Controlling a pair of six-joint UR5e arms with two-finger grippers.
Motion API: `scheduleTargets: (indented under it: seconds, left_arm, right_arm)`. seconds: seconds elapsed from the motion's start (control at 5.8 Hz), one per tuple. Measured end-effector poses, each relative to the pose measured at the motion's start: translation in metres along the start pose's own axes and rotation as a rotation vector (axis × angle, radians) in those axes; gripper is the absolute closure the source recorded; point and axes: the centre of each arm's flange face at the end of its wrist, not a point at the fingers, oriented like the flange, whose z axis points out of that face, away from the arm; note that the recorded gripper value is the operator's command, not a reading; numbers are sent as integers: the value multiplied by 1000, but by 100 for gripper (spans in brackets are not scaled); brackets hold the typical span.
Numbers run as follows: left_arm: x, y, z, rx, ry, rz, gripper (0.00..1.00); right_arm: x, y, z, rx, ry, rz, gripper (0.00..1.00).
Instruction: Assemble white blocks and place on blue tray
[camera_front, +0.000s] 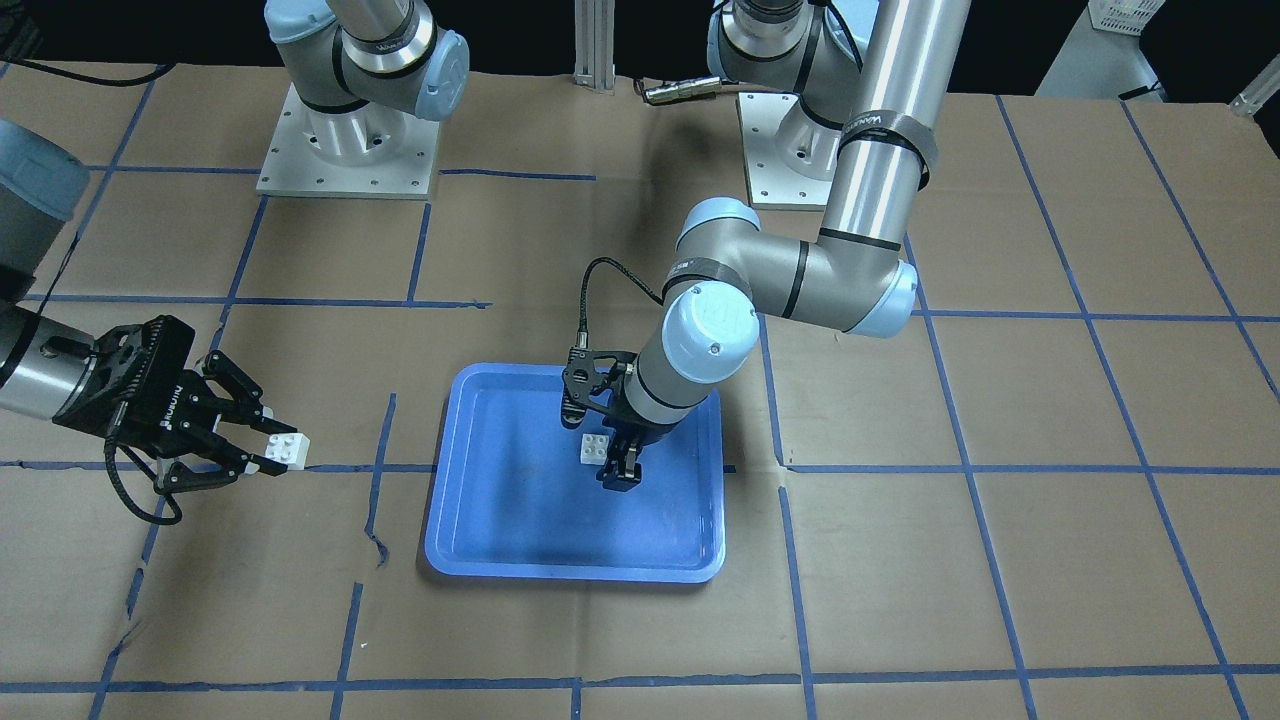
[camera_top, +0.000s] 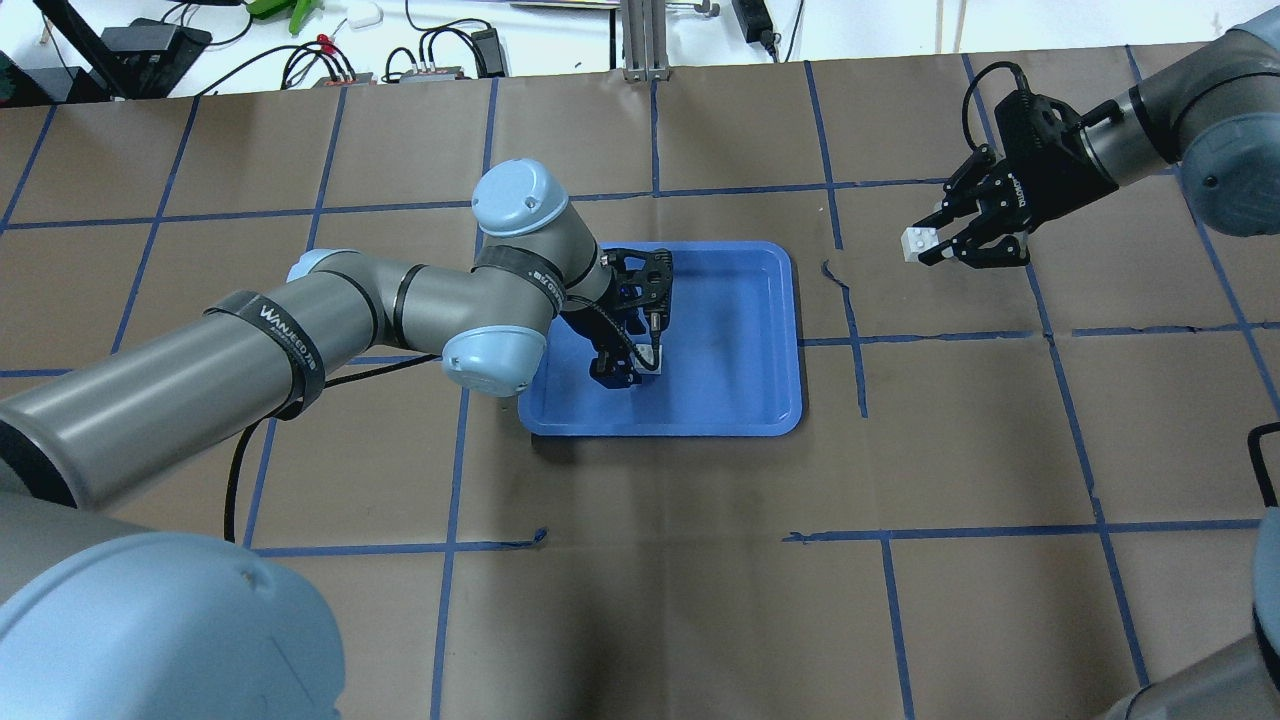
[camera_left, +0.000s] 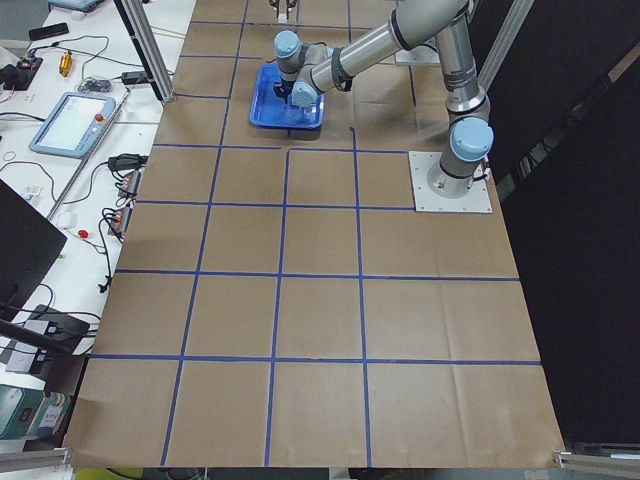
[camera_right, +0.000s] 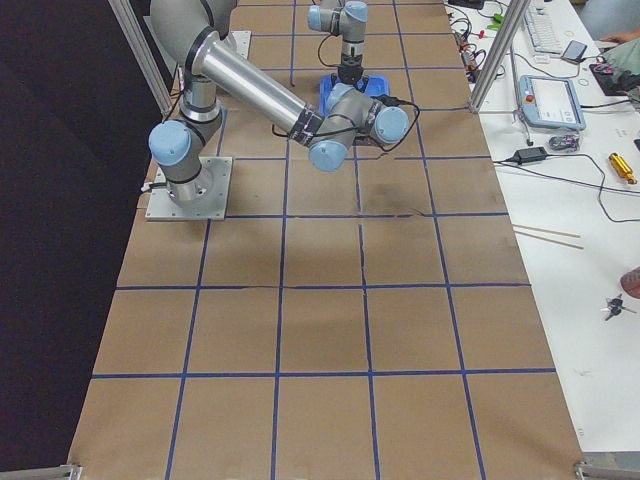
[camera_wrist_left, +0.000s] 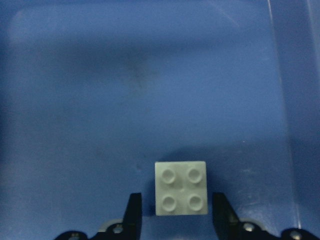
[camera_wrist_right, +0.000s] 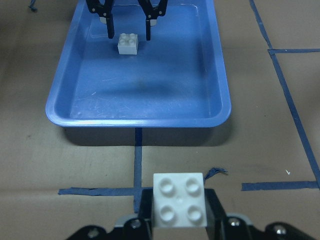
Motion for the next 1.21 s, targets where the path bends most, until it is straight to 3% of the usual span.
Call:
scheduleTargets:
  seconds: [0.34,0.86,1.21]
  left_arm:
    - [3,1,-47,-40,8,-34,1]
    - [37,22,-153,-84,49,-138,1]
    - [51,32,-208,-152,6,-280,1]
  right_arm:
    - [-1,-8,8,-4,-18,-16,88]
    - [-14,-44,53,8,-93,-52,88]
    - [-36,-88,100,-4,-109,-59,88]
